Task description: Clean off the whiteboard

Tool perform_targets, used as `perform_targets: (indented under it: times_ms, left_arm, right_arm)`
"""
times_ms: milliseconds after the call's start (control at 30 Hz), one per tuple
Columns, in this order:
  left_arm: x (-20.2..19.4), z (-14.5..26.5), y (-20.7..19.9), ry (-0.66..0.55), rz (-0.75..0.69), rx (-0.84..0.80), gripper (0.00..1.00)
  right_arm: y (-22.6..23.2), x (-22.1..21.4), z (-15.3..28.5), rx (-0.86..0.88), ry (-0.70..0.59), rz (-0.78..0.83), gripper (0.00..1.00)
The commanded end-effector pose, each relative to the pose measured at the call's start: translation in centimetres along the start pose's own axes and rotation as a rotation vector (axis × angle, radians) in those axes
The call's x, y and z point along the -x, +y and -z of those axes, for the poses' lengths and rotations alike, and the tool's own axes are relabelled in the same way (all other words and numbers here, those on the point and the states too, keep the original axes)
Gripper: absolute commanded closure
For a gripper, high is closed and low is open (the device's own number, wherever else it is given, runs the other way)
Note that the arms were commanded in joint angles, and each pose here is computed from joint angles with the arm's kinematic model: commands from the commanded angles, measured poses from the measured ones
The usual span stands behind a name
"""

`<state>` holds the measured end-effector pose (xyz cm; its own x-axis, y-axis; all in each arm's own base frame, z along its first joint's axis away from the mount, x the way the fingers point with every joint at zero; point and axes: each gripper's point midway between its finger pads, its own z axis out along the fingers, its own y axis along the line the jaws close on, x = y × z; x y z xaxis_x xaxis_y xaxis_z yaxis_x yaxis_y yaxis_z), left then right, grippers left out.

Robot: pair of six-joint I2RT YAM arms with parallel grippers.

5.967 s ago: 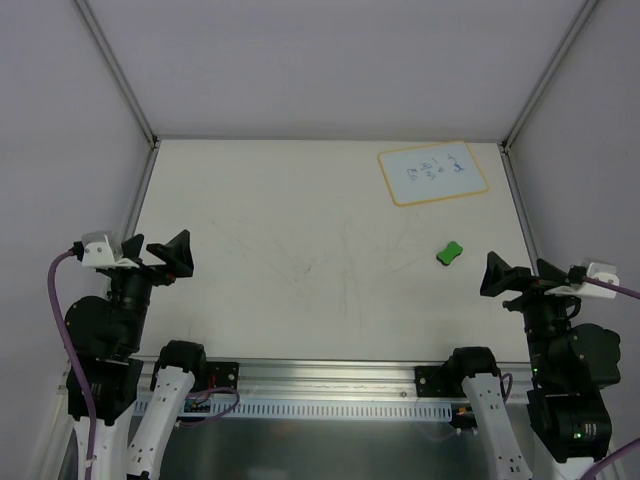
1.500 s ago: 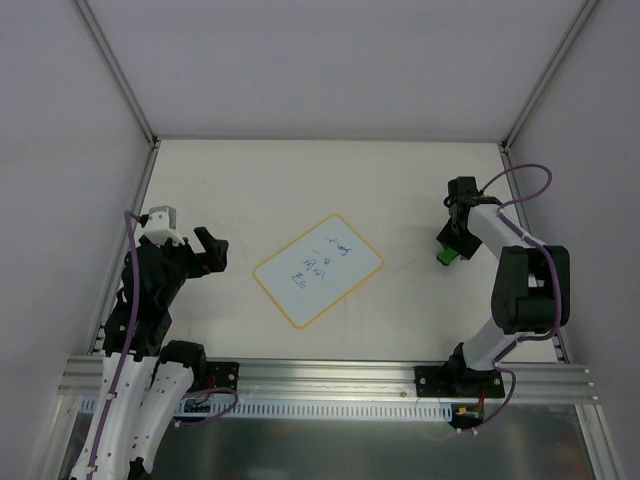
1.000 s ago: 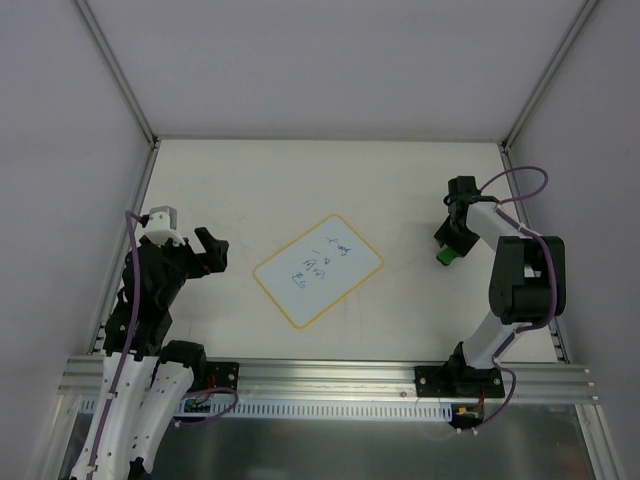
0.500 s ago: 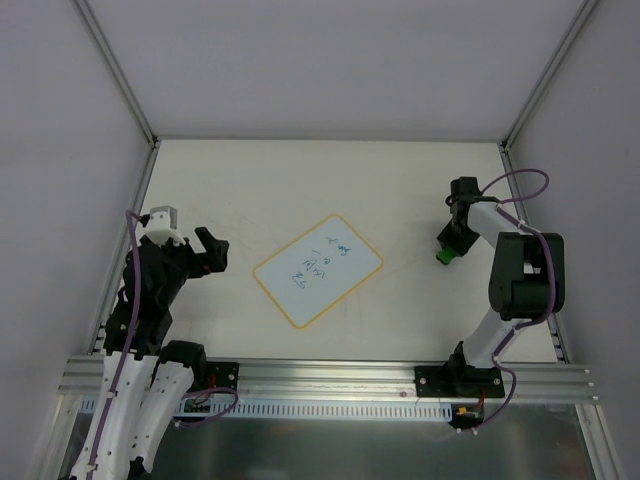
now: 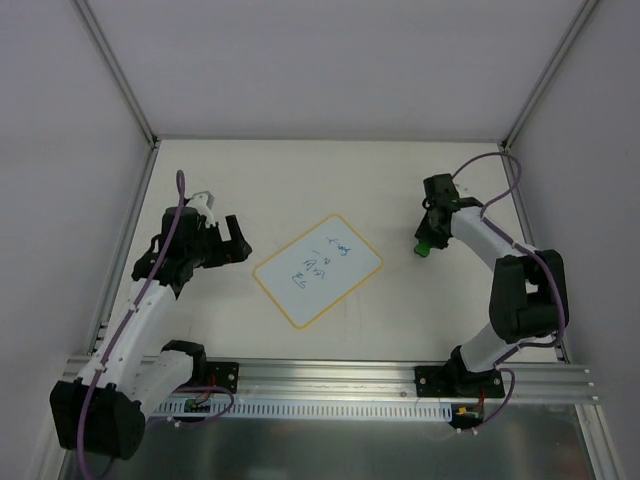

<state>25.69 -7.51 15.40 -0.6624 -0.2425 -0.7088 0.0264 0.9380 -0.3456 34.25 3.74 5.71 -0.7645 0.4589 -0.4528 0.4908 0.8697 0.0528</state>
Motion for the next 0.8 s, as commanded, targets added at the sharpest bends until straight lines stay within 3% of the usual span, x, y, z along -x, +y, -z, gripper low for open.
perform_targets:
  times_ms: [0, 133, 367, 600, 767]
  left_arm:
    - [1.4, -1.3, -3.0, 0.058, 0.025, -0.103, 0.01]
    - [0.4, -4.2, -3.1, 0.171, -0.009, -0.073, 0.01]
    - [-1.7, -9.1, -1.8, 0.33, -0.027, 0.007, 0.08]
    - [-5.5, -12.2, -0.3, 0.482, -0.015, 0.076, 0.28]
    - [-7.4, -12.7, 0.0, 0.522, -0.035, 0.133, 0.38]
  right_arm:
    - [2.9, -0.9, 3.0, 0.094, -0.057, 0.101, 0.85]
    - [7.2, -4.8, 4.8, 0.193, -0.022, 0.212, 0.85]
    - [10.5, -9.7, 5.9, 0.244, 0.012, 0.337, 0.86]
    - [12.0, -12.7, 6.6, 0.271, 0.031, 0.407, 0.87]
    - [12.2, -13.5, 7.0, 0.278, 0.032, 0.425, 0.87]
